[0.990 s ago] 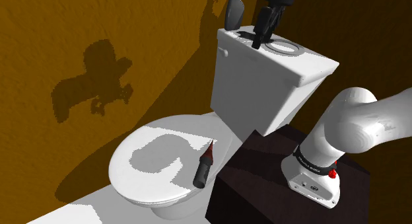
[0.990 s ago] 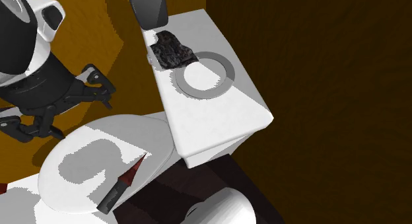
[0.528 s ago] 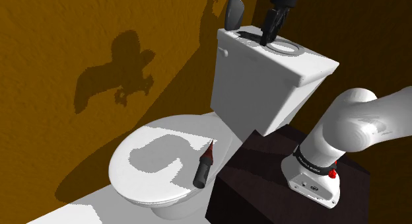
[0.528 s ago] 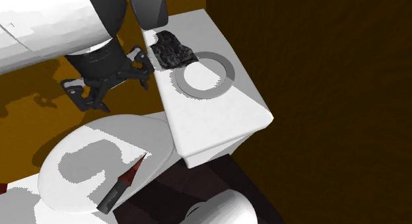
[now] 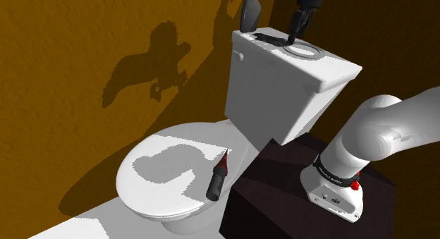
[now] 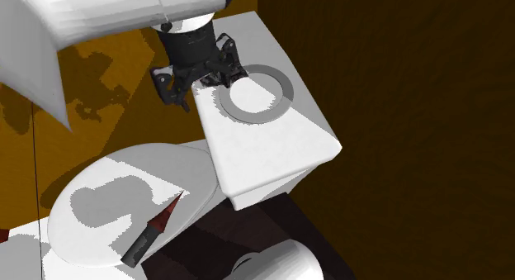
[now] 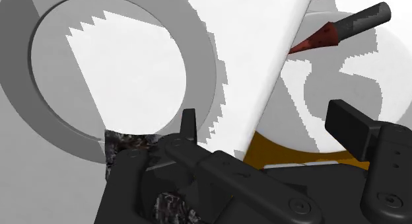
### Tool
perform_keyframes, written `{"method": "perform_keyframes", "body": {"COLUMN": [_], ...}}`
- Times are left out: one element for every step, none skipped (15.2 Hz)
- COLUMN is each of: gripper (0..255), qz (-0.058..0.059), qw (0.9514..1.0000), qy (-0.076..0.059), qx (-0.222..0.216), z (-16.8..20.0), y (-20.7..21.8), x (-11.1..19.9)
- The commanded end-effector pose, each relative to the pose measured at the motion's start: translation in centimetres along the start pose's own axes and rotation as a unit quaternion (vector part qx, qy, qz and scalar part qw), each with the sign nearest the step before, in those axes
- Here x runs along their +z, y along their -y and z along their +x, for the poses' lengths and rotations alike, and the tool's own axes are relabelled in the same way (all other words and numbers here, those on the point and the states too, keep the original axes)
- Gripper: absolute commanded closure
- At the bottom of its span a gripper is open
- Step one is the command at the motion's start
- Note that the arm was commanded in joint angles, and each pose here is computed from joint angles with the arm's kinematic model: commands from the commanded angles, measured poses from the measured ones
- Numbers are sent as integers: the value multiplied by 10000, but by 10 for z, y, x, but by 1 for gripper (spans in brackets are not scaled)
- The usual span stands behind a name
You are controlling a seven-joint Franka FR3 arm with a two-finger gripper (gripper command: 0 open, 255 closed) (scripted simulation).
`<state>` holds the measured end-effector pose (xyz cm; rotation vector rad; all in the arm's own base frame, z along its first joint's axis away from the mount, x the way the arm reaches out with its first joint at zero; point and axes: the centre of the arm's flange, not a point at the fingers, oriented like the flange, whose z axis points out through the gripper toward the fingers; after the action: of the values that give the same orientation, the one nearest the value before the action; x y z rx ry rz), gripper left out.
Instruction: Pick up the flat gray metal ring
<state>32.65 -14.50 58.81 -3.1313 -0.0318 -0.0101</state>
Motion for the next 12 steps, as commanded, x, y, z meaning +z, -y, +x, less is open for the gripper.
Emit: {"method": "perform_keyframes", "body": {"gripper": [0,0,0,0,0,0,0,0,0,0,0,0], "qz": [-45,-65,-68,-68,-68,-68,-68,-68,-68,-68,-68,-68], "qw": [10000,9999,9999,9999,9999,9999,9999,9999,9999,9999,9999,9999], "qy": [40,59,62,62,62,62,62,62,62,62,62,62], "qx": [51,78,81,81,81,81,81,81,81,81,81,81], "z": [0,0,0,0,0,0,0,0,0,0,0,0], "y": [-27,-40,-41,-42,-42,-42,-42,-42,-42,-42,-42,-42], "x": [5,6,6,11,17,22,27,33,38,46,46,46]}}
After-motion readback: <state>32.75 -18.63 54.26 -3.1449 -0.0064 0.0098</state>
